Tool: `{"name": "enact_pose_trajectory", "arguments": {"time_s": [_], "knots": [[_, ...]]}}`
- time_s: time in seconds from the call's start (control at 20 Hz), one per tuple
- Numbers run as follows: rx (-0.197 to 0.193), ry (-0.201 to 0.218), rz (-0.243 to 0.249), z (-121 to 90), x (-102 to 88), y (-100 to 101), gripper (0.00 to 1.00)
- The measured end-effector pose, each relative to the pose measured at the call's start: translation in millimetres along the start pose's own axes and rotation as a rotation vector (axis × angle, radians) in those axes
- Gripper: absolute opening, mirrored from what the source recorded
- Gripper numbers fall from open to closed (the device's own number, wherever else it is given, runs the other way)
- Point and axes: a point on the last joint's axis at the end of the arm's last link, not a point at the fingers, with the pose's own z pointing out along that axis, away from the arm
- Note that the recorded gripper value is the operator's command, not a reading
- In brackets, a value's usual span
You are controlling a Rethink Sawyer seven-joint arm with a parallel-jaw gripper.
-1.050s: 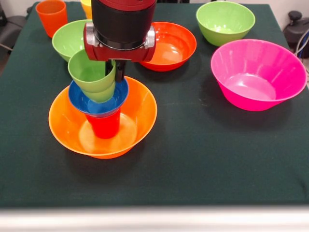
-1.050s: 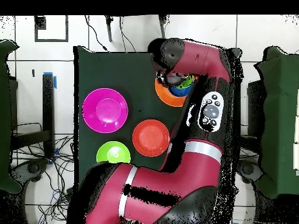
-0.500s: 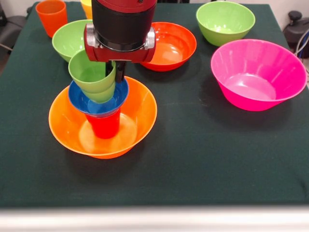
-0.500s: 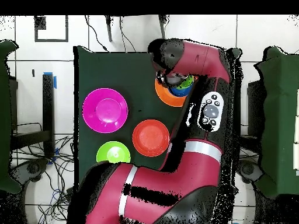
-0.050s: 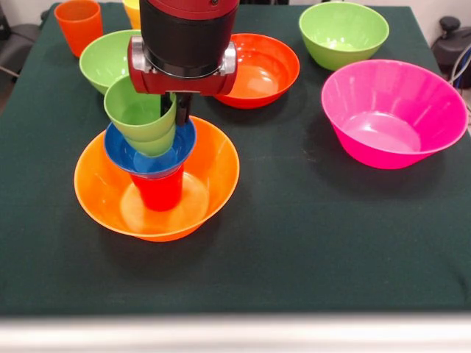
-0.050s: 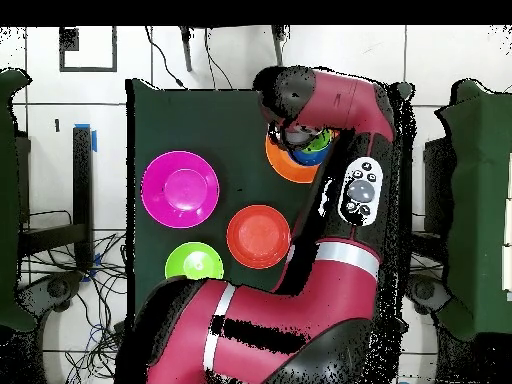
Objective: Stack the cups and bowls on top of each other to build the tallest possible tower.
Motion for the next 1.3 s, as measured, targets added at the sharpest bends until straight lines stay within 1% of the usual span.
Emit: {"name": "enact_pose_trajectory", "arguments": {"time_s": [0.25, 0.3, 1.3], "knots": [[0.0, 0.0, 0.0, 0.1, 0.0, 0.0, 0.0], [0.0, 0.0, 0.0, 0.0, 0.0, -0.1, 1.0], [0.001, 0.0, 0.0, 0.0, 0.0, -0.1, 1.0]]}}
